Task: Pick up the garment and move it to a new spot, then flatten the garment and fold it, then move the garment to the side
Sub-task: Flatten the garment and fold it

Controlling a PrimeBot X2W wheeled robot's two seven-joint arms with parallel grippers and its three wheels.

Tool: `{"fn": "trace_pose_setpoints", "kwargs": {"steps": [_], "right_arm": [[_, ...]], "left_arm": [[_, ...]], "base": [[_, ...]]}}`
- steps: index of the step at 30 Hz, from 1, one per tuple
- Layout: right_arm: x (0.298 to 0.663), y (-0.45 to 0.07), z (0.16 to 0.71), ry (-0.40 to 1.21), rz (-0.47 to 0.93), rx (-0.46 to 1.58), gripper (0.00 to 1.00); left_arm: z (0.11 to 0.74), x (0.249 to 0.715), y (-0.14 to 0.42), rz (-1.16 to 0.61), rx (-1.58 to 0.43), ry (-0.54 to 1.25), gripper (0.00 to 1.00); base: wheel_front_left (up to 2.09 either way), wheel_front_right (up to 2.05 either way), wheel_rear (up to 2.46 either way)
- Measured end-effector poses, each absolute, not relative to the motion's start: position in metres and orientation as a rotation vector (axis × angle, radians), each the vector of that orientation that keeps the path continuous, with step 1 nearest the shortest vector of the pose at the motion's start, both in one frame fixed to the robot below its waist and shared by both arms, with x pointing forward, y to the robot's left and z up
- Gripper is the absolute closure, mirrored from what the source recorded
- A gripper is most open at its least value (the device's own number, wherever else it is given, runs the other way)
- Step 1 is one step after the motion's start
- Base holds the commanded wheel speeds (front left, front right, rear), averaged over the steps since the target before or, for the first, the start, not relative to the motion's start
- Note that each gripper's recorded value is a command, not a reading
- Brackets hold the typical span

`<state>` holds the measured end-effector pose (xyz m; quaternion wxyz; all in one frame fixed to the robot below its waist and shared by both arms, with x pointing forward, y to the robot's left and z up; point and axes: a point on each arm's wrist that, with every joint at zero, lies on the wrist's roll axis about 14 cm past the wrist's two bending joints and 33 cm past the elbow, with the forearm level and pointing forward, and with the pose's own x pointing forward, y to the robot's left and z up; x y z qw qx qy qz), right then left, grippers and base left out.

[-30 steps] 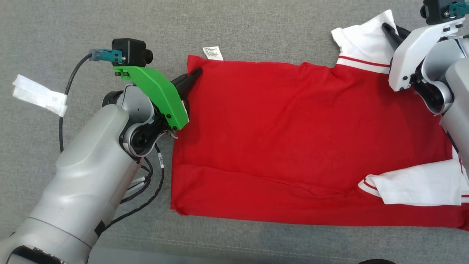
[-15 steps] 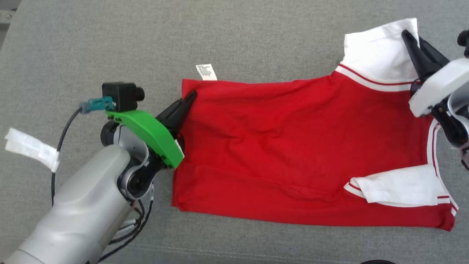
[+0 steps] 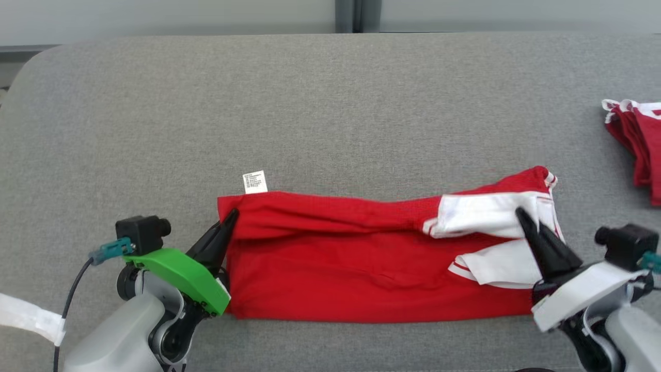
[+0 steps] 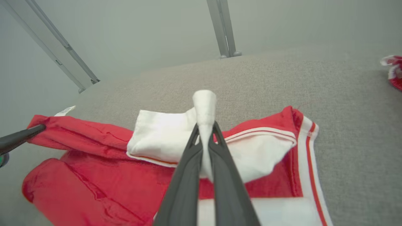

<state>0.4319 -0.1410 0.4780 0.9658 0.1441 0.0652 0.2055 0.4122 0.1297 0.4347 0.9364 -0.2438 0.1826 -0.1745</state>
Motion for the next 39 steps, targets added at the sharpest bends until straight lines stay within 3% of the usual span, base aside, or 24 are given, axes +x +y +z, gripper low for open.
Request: {"fn": "trace_pose_setpoints", "kwargs": {"steps": [5, 11, 12, 13, 14, 15, 16, 17, 18, 19, 28, 33, 39], "right_arm": [[0.396, -0.138, 0.449, 0.202, 0.38, 0.259, 1.0], [0.383, -0.142, 0.441, 0.211, 0.351, 0.214, 1.0], [0.381, -0.144, 0.441, 0.208, 0.346, 0.204, 0.93], [0.38, -0.145, 0.439, 0.211, 0.346, 0.183, 0.93], [0.376, -0.147, 0.437, 0.217, 0.348, 0.159, 0.39], [0.375, -0.148, 0.435, 0.219, 0.347, 0.146, 0.11], [0.374, -0.15, 0.434, 0.223, 0.344, 0.134, 0.0], [0.373, -0.152, 0.43, 0.232, 0.344, 0.114, 0.0], [0.373, -0.154, 0.428, 0.239, 0.345, 0.099, 0.0], [0.373, -0.155, 0.428, 0.237, 0.343, 0.096, 0.0], [0.37, -0.181, 0.447, 0.189, 0.301, 0.073, 0.0], [0.378, -0.204, 0.468, 0.16, 0.246, 0.086, 0.0], [0.398, -0.213, 0.461, 0.256, 0.198, 0.129, 0.0]], "left_arm": [[0.438, 0.411, 0.123, -0.344, -0.531, 0.328, 1.0], [0.434, 0.395, 0.124, -0.314, -0.558, 0.308, 1.0], [0.432, 0.392, 0.125, -0.31, -0.555, 0.31, 0.93], [0.43, 0.388, 0.125, -0.311, -0.541, 0.313, 0.93], [0.423, 0.379, 0.125, -0.309, -0.525, 0.329, 0.78], [0.421, 0.375, 0.125, -0.309, -0.518, 0.336, 0.72], [0.419, 0.373, 0.124, -0.311, -0.507, 0.34, 0.6], [0.418, 0.37, 0.124, -0.311, -0.503, 0.341, 0.5], [0.418, 0.369, 0.123, -0.31, -0.501, 0.338, 0.18], [0.419, 0.368, 0.123, -0.307, -0.501, 0.333, 0.0], [0.414, 0.348, 0.151, -0.23, -0.414, 0.305, 0.0], [0.446, 0.354, 0.192, -0.054, -0.341, 0.144, 0.0], [0.473, 0.348, 0.208, 0.062, -0.295, 0.02, 0.0]], "base": [[0.0, 0.0, 0.0], [0.0, 0.0, 0.0], [0.0, 0.0, 0.0], [0.0, 0.0, 0.0], [0.0, 0.0, 0.0], [0.0, 0.0, 0.0], [0.0, 0.0, 0.0], [0.0, 0.0, 0.0], [0.0, 0.0, 0.0], [0.0, 0.0, 0.0], [0.0, 0.0, 0.0], [0.0, 0.0, 0.0], [0.0, 0.0, 0.0]]}}
